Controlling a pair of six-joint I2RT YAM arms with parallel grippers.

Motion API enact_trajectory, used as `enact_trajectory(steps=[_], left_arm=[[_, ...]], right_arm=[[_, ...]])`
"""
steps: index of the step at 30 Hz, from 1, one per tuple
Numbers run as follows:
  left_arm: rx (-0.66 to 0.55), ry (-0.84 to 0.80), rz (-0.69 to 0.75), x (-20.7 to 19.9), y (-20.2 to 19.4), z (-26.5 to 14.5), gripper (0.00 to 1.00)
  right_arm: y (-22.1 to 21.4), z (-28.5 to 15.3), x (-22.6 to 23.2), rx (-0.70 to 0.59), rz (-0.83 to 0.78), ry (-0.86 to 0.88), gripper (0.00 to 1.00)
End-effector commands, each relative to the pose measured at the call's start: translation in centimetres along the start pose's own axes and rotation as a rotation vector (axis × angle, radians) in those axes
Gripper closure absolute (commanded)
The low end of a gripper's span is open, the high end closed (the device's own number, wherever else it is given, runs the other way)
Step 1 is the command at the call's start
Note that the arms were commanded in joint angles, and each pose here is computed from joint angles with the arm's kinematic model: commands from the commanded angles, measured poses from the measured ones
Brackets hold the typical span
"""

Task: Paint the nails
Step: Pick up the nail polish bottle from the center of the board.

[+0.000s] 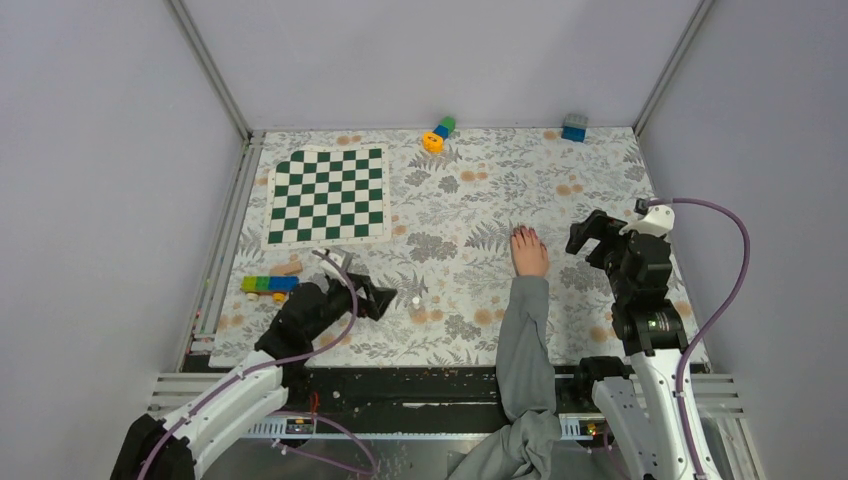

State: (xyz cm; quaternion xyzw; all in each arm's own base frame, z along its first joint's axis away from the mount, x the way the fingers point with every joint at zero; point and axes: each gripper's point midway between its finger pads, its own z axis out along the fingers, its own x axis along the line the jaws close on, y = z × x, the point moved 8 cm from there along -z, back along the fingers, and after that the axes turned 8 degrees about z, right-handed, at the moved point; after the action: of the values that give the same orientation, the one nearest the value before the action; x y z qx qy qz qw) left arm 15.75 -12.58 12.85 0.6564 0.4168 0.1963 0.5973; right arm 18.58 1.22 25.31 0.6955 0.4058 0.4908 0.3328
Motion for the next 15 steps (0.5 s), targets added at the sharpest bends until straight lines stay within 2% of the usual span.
enact_trajectory(steps=[1,7,15], left_arm=[[-0.117,-0.111,0.068,-1.4,0.4,0.6,0.15],[-0.080,-0.183,0.093,-2.9,-0.6,1.2,0.16],[-0.052,-0.195,0.128,-4.4,-2.8,1.8,0.15]], right_arm=[[0.7,-0.2,0.5,-0.028,0.013,0.029,0.01],[0.6,-0.2,0.5,-0.021,0.015,0.033,0.01],[0.9,-0.4,0.5,-0.034,0.017,0.028,0.01]])
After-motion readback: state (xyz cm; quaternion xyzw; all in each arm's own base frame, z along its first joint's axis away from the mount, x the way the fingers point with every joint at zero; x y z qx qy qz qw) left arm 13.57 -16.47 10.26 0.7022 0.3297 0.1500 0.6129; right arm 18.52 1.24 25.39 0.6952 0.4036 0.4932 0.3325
